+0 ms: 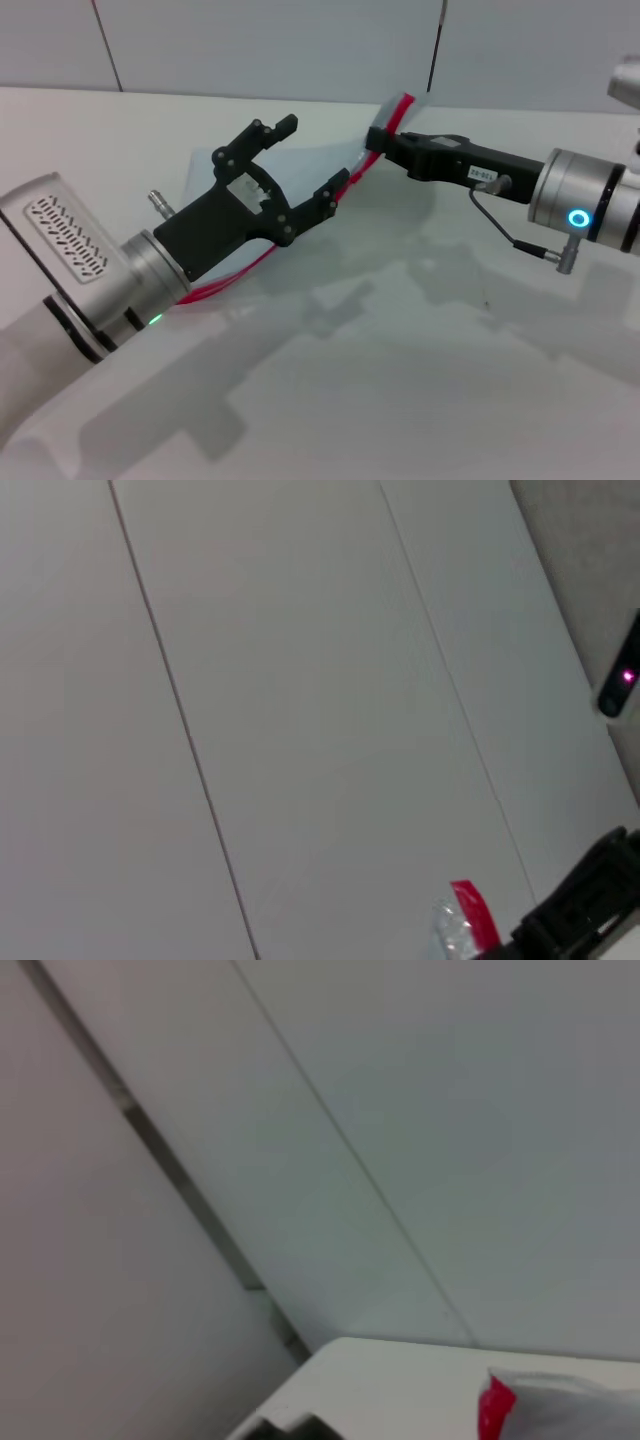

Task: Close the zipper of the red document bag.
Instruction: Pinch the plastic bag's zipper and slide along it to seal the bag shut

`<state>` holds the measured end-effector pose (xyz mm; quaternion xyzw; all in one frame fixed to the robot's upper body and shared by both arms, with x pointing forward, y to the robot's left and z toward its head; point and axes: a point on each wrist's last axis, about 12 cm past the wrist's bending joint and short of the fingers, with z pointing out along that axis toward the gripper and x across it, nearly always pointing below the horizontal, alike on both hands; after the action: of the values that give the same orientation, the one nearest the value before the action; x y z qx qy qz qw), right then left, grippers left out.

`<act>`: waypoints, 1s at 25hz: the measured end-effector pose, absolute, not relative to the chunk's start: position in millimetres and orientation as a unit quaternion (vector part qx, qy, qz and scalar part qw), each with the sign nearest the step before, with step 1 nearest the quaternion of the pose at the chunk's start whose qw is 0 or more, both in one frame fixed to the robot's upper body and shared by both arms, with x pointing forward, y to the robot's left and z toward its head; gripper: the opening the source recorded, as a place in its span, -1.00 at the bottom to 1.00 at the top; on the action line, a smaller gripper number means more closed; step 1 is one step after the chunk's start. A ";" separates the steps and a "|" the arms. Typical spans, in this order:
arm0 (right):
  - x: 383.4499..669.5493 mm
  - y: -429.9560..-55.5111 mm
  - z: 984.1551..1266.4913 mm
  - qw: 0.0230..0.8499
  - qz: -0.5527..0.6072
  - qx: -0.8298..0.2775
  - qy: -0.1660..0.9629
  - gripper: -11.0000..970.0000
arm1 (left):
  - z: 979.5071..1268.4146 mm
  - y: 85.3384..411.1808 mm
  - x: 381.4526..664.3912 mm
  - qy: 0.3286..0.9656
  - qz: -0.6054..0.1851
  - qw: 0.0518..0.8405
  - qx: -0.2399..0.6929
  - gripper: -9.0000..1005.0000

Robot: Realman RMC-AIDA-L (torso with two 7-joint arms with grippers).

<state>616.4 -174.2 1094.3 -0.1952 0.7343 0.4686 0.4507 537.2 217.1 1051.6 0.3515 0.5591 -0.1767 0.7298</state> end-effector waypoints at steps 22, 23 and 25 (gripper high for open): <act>612.2 -157.6 1099.9 0.441 0.493 -0.222 0.716 -0.92 | 1042.7 204.0 530.9 0.538 -0.095 0.734 0.404 0.16; 612.2 -157.5 1099.9 0.441 0.493 -0.222 0.716 -0.92 | 1042.6 204.0 530.7 0.537 -0.094 0.734 0.405 0.08; 612.2 -157.5 1099.9 0.441 0.493 -0.222 0.716 -0.92 | 1042.1 204.2 529.8 0.534 -0.088 0.735 0.408 -0.04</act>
<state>612.2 -157.5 1099.9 -0.2216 0.7163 0.4934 0.4409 529.8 204.2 1042.1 0.4084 0.5344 -0.0883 0.7348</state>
